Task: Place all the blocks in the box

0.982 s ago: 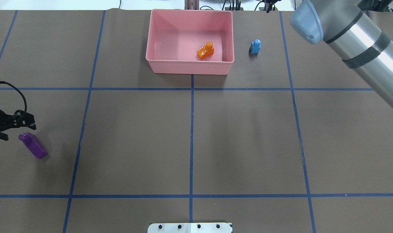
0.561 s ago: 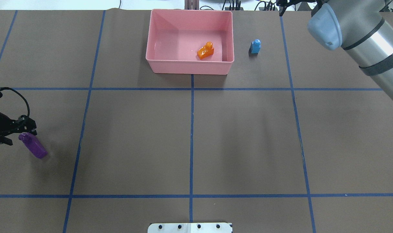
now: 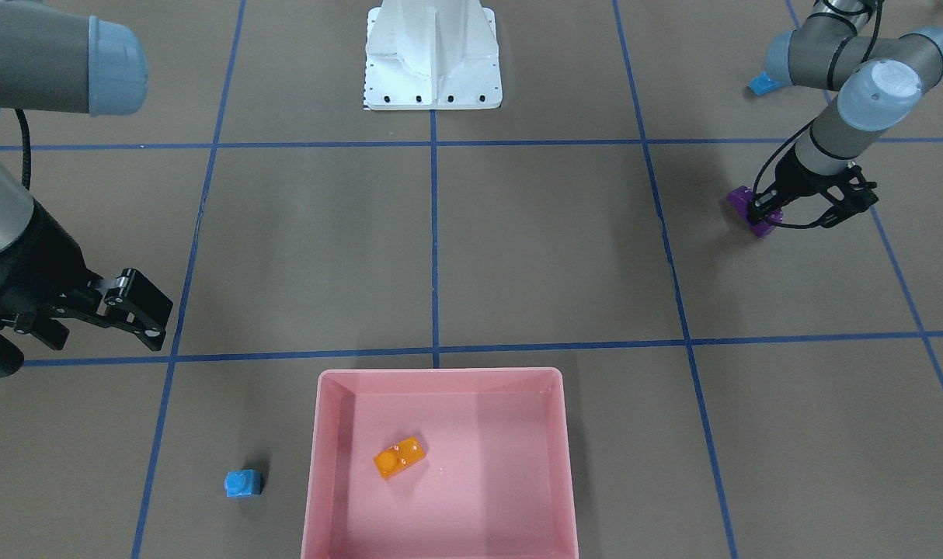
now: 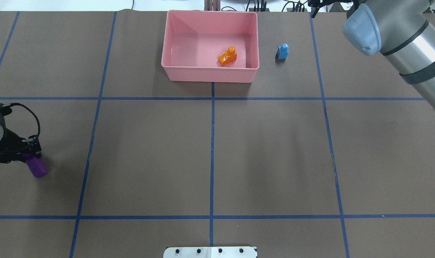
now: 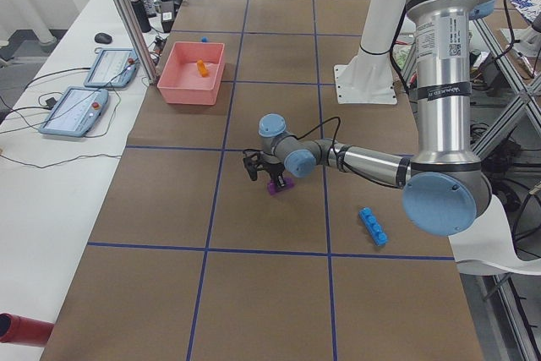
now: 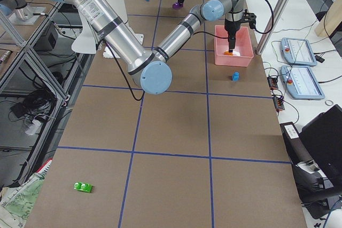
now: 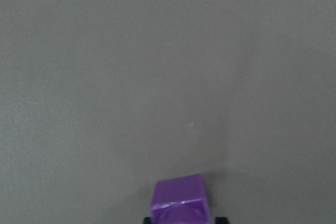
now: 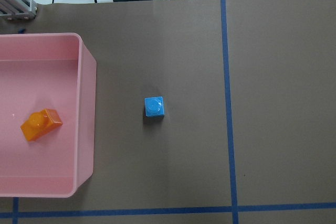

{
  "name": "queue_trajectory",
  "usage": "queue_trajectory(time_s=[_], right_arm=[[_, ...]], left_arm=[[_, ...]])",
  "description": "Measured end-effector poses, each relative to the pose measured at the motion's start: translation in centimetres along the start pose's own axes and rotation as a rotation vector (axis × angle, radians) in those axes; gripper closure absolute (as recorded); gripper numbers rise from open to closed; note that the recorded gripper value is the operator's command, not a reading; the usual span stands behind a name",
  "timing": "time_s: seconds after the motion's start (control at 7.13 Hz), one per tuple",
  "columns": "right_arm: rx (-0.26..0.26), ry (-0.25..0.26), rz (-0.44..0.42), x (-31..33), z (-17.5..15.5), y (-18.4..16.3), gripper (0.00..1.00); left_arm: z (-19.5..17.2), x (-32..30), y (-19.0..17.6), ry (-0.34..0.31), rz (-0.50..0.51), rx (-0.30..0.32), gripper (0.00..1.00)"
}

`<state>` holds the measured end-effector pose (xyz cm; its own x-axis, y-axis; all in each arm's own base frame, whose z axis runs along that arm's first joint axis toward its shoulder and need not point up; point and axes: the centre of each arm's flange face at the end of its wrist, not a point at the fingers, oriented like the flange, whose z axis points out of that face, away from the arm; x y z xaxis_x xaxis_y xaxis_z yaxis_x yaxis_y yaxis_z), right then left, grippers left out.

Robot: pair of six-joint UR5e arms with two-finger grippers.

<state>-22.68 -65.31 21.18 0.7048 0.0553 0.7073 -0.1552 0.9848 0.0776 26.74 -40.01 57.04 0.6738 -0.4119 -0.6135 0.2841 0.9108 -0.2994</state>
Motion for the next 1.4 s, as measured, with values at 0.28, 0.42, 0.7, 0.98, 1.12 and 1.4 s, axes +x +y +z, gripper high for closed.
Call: queue_trajectory(time_s=[0.28, 0.42, 0.7, 0.98, 1.12, 1.4], right_arm=[[0.000, 0.001, 0.001, 0.2, 0.1, 0.1, 0.00], [-0.002, 0.005, -0.001, 0.6, 0.4, 0.2, 0.00], [-0.020, 0.022, -0.037, 2.5, 2.0, 0.7, 0.00], [-0.046, 0.045, -0.110, 4.4, 3.9, 0.9, 0.01], [-0.053, 0.050, -0.125, 5.0, 4.9, 0.6, 0.02], [-0.025, 0.025, -0.167, 6.2, 8.6, -1.5, 0.13]], left_arm=[[-2.3, 1.8, 1.1, 0.049, 0.048, 0.007, 1.00], [-5.1, 3.6, 1.8, 0.105, 0.084, 0.027, 1.00], [-12.2, 9.9, 0.3, 0.256, 0.178, 0.128, 1.00], [-18.3, 18.4, -3.2, 0.385, 0.225, 0.230, 1.00], [-20.7, 23.7, -5.4, 0.430, 0.219, 0.267, 1.00], [-23.6, 34.8, -9.7, 0.461, 0.152, 0.317, 1.00]])
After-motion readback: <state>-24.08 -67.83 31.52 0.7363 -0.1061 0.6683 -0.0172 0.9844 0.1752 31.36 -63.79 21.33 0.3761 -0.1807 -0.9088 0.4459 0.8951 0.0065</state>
